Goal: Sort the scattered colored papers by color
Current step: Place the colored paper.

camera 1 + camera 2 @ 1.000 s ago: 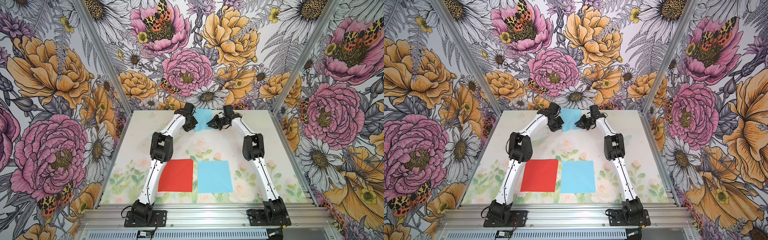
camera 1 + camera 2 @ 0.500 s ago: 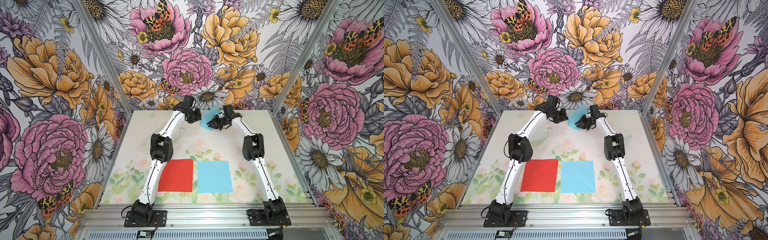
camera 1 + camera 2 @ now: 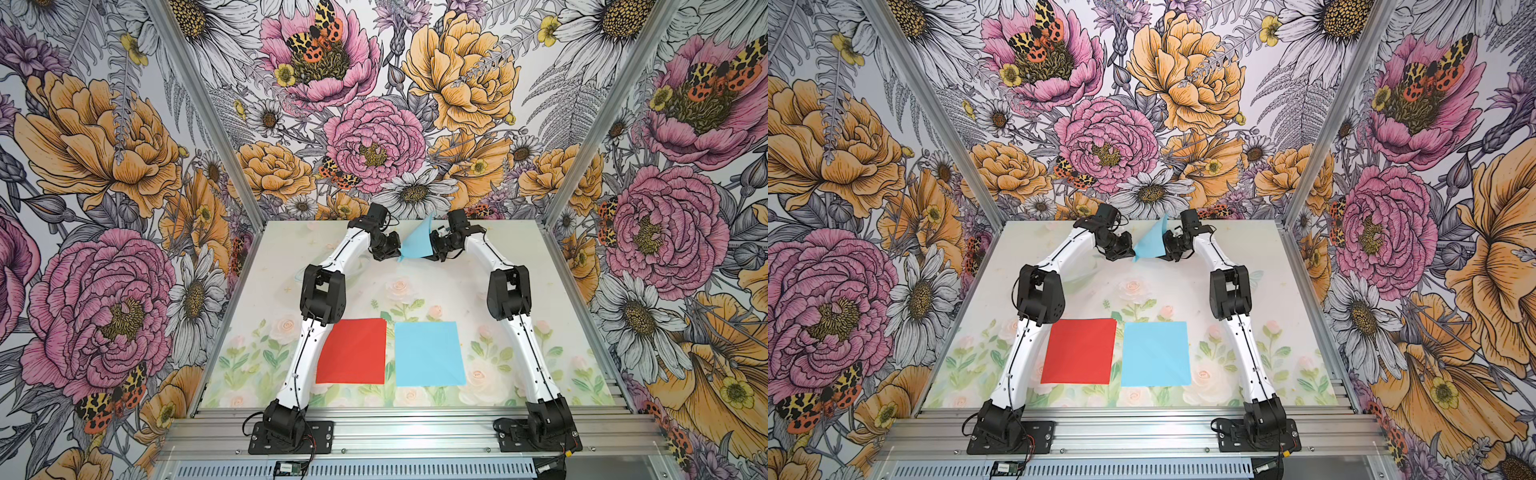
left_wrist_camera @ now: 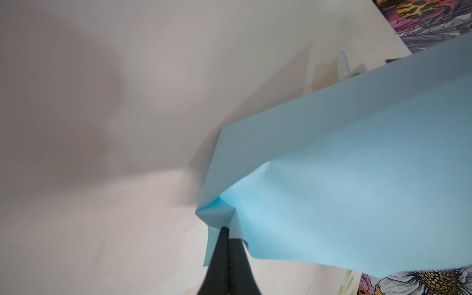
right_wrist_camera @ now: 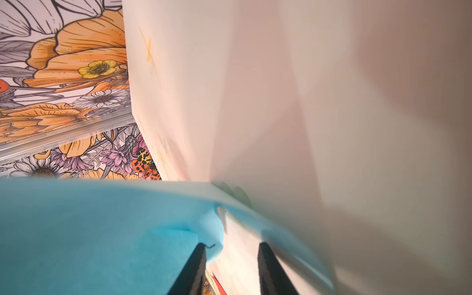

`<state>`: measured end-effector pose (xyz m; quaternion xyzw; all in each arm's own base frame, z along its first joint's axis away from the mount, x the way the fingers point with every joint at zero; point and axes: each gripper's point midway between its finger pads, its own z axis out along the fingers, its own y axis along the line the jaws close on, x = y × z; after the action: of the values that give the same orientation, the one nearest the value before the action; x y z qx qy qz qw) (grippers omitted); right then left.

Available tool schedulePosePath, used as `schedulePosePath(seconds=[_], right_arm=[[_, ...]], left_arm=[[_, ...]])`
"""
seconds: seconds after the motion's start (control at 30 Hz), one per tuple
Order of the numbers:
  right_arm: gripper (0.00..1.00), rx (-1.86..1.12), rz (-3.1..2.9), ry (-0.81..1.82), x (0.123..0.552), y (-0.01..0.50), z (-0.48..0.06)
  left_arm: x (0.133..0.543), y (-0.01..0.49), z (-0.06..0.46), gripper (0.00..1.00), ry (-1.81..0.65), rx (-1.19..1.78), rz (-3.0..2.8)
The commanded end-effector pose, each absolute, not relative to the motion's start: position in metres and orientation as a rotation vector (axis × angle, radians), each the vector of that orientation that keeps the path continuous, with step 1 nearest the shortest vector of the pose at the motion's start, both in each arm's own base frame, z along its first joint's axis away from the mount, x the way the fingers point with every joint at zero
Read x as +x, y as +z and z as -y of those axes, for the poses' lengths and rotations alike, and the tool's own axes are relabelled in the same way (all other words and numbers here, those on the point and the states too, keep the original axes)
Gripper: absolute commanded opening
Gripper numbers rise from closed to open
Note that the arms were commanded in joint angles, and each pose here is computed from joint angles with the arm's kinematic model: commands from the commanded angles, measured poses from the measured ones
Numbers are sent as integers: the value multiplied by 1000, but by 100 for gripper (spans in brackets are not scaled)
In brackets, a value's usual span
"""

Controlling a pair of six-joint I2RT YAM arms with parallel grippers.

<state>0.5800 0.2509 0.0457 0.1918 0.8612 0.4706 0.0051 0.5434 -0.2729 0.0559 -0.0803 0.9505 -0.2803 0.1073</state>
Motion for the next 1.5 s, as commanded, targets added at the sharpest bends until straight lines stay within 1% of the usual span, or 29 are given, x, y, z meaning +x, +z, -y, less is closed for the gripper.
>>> schedulePosePath(seconds=[0.0,0.13,0.37,0.5,0.57,0.7,0.73,0.83,0.93,1.03,1.1,1.2,1.3,1.37,1.47], right_arm=[[42,467,-2624,1562,575,109,-250],[42,461,-2612,1581,567,130,-245],[40,460,-2607,1588,562,148,-242],[38,402,-2579,1522,560,164,-230],[38,297,-2536,1440,559,183,-219],[38,147,-2501,1141,542,210,-184],[38,148,-2515,1081,535,207,-176],[40,169,-2517,891,509,219,-145],[40,228,-2506,757,482,235,-116],[40,320,-2483,614,458,256,-80],[40,392,-2474,525,439,269,-55],[40,475,-2448,513,411,278,-36],[40,491,-2455,532,392,273,-34],[40,476,-2480,557,387,264,-38],[40,458,-2506,667,383,257,-50]], left_arm=[[553,105,261,0,-814,-181,-2695],[556,113,257,0,-811,-184,-2676],[564,129,251,0,-814,-213,-2635],[550,140,260,0,-883,-235,-2651],[534,162,273,0,-955,-216,-2645],[503,249,310,0,-1222,-127,-2516],[496,268,316,0,-1266,-108,-2490],[472,320,326,0,-1397,-94,-2420],[441,339,331,0,-1496,-126,-2442],[403,334,341,0,-1546,-111,-2492],[377,322,351,0,-1587,-90,-2520],[335,295,354,0,-1569,-72,-2589],[297,249,353,0,-1495,-52,-2686],[276,219,350,0,-1436,-37,-2749],[250,170,343,0,-1281,-37,-2846]])
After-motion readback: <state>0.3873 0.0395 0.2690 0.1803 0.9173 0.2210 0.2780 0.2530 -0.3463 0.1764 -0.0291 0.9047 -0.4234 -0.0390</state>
